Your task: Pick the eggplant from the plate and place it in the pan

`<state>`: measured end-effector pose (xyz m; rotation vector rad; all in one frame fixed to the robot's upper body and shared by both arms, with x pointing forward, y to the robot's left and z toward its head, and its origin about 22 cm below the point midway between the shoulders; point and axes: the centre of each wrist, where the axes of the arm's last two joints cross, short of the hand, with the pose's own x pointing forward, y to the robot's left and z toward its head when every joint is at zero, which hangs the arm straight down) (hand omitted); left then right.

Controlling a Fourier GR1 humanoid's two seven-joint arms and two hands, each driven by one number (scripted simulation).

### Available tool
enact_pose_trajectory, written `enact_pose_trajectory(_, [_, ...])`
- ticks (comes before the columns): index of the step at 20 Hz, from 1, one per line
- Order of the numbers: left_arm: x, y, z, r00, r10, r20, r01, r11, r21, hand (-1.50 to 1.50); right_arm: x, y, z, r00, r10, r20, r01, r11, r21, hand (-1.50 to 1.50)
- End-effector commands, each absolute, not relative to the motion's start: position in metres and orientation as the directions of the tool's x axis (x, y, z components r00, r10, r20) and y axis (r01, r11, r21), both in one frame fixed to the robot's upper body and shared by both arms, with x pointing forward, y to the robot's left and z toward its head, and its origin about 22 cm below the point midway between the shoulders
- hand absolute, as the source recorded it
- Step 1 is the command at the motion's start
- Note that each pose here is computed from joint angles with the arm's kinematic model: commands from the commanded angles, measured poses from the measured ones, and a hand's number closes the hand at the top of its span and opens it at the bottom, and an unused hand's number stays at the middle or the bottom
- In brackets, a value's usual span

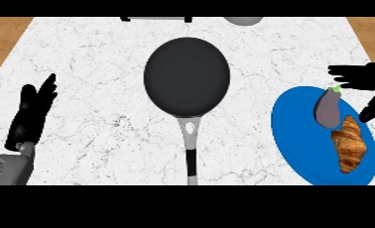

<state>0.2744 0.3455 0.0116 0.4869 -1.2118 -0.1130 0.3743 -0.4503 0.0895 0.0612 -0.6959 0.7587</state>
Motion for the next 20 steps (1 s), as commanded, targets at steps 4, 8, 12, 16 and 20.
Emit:
enact_pose_trajectory(4, [0.285, 0.348, 0.019, 0.345, -0.335, 0.877, -0.188, 0.891, 0.415, 0.0, 0.377, -0.439, 0.072, 0.516, 0.617, 0.594, -0.655, 0.731, -0.19, -1.5])
enact_pose_trajectory(8, [0.262, 0.349, 0.015, 0.36, -0.355, 0.863, -0.172, 0.884, 0.436, 0.0, 0.38, -0.433, 0.07, 0.519, 0.608, 0.601, -0.66, 0.732, -0.17, -1.5])
enact_pose_trajectory(12, [0.272, 0.346, 0.021, 0.357, -0.341, 0.869, -0.163, 0.894, 0.418, 0.0, 0.377, -0.44, 0.073, 0.529, 0.631, 0.567, -0.68, 0.715, -0.16, -1.5])
enact_pose_trajectory(16, [0.279, 0.35, 0.015, 0.362, -0.326, 0.874, -0.182, 0.894, 0.409, 0.0, 0.37, -0.432, 0.047, 0.533, 0.638, 0.556, -0.687, 0.71, -0.155, -1.5])
enact_pose_trajectory(20, [0.266, 0.352, 0.022, 0.356, -0.34, 0.87, -0.171, 0.892, 0.419, 0.0, 0.374, -0.432, 0.055, 0.509, 0.656, 0.557, -0.694, 0.695, -0.185, 1.5])
